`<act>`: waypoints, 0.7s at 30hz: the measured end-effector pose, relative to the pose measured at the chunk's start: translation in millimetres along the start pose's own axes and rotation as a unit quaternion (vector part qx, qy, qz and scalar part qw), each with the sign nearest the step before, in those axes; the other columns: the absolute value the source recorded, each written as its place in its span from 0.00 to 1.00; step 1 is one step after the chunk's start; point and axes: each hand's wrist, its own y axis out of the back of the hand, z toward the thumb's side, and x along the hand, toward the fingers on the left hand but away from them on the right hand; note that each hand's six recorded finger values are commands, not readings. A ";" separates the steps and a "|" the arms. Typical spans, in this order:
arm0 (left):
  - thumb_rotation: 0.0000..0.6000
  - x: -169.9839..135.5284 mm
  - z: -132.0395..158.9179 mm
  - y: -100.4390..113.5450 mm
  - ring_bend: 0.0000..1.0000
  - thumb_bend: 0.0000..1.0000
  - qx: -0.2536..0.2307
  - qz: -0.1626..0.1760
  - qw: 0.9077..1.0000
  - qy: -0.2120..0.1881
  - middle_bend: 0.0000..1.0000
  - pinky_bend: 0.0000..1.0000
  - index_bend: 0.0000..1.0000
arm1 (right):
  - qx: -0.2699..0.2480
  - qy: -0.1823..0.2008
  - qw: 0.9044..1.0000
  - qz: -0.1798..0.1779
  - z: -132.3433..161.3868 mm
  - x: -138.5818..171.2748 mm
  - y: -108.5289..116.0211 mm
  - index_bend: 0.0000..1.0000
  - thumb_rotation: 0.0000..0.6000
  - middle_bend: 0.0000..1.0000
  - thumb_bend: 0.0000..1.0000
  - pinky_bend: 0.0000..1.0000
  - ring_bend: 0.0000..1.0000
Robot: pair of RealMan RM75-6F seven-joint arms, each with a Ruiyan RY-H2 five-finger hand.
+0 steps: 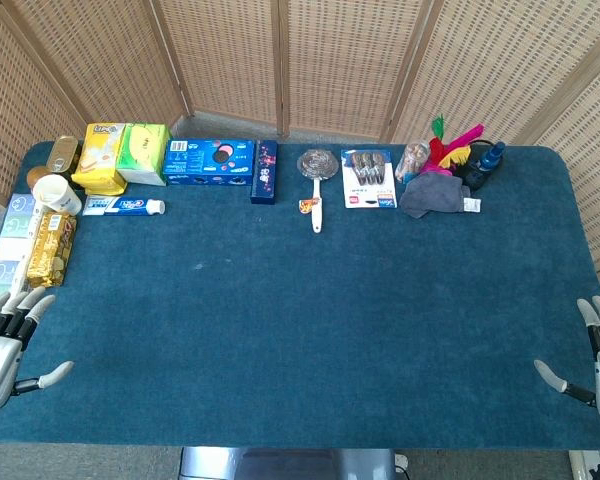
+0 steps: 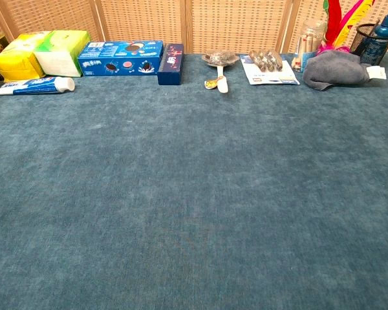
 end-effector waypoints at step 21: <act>0.00 38.3 18.3 13.7 1.00 0.00 0.003 0.110 0.992 -0.066 1.00 1.00 1.00 | 0.042 0.040 0.998 -0.019 12.0 -23.2 5.8 0.87 0.00 0.80 0.00 0.75 0.77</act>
